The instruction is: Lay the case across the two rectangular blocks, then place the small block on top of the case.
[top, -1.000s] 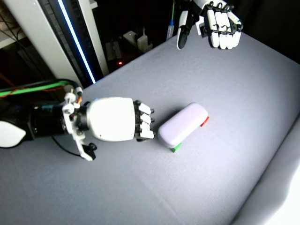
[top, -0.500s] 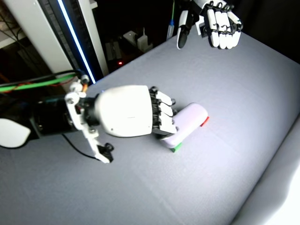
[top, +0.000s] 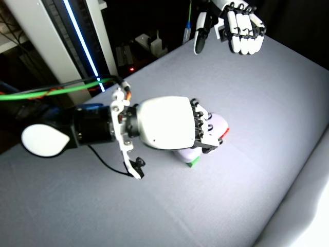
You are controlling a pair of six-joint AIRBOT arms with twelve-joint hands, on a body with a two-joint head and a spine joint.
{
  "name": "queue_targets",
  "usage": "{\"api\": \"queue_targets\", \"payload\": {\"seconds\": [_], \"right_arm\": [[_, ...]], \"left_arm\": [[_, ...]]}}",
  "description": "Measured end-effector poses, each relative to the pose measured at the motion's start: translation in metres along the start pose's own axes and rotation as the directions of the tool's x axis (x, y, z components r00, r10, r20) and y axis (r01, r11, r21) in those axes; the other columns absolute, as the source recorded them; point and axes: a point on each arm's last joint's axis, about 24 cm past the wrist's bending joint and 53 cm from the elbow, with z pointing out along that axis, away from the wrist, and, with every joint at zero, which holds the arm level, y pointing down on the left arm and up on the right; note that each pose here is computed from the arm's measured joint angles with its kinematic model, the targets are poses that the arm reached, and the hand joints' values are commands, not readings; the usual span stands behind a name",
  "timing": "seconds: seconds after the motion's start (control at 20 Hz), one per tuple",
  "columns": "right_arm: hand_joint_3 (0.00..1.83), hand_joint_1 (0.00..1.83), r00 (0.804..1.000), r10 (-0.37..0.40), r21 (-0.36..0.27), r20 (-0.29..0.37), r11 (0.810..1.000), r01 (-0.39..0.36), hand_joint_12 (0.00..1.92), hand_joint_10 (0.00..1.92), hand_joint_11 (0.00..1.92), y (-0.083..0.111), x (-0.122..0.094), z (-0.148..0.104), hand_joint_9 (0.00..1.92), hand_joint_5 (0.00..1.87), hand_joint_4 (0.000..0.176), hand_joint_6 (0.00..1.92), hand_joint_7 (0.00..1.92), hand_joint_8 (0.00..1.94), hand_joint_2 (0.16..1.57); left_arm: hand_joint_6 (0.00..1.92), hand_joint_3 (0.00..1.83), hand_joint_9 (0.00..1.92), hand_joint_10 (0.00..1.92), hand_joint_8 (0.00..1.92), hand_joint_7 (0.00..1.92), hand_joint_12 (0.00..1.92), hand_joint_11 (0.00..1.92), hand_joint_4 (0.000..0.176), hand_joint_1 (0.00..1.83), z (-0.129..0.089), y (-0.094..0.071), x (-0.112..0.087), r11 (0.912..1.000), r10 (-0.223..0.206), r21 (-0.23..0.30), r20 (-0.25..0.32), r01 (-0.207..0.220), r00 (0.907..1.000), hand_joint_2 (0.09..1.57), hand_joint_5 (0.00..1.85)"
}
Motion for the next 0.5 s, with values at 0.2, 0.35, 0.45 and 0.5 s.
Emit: {"api": "queue_targets", "payload": {"seconds": [0.2,0.35,0.45,0.5], "right_arm": [[0.00,1.39,1.000,-0.007,0.036,-0.009,0.999,0.007,1.34,1.07,0.67,-0.011,0.002,0.004,0.99,0.99,0.000,0.97,1.13,0.72,1.07],[0.00,1.39,1.000,-0.008,0.077,-0.017,0.997,0.009,1.42,1.08,0.71,-0.023,0.003,0.006,1.01,0.99,0.000,0.89,1.11,0.82,1.06],[0.00,1.39,1.000,-0.010,0.085,-0.019,0.996,0.012,1.39,1.07,0.65,-0.024,0.003,0.008,0.99,0.98,0.000,0.94,1.09,0.84,1.07],[0.00,1.39,1.000,-0.012,0.087,-0.016,0.996,0.014,1.33,1.02,0.68,-0.024,0.001,0.009,1.02,0.98,0.000,0.96,1.10,0.81,1.07]], "left_arm": [[0.00,0.00,0.34,0.00,0.00,0.37,0.93,0.00,0.000,0.87,0.000,0.001,-0.001,1.0000,-0.003,-0.003,0.002,0.003,1.0000,0.90,0.39],[0.00,0.00,0.32,0.00,0.00,0.36,0.84,0.00,0.000,0.88,0.000,0.001,0.000,1.0000,-0.008,-0.002,0.001,0.008,1.0000,0.90,0.38],[0.00,0.00,0.32,0.00,0.00,0.36,0.83,0.00,0.000,0.89,0.000,0.002,0.004,0.9999,-0.014,-0.004,-0.005,0.014,0.9999,0.90,0.40],[0.00,0.00,0.33,0.01,0.00,0.36,0.86,0.00,0.000,0.88,0.000,0.002,0.005,0.9999,-0.016,-0.006,-0.008,0.016,0.9998,0.90,0.40]]}}
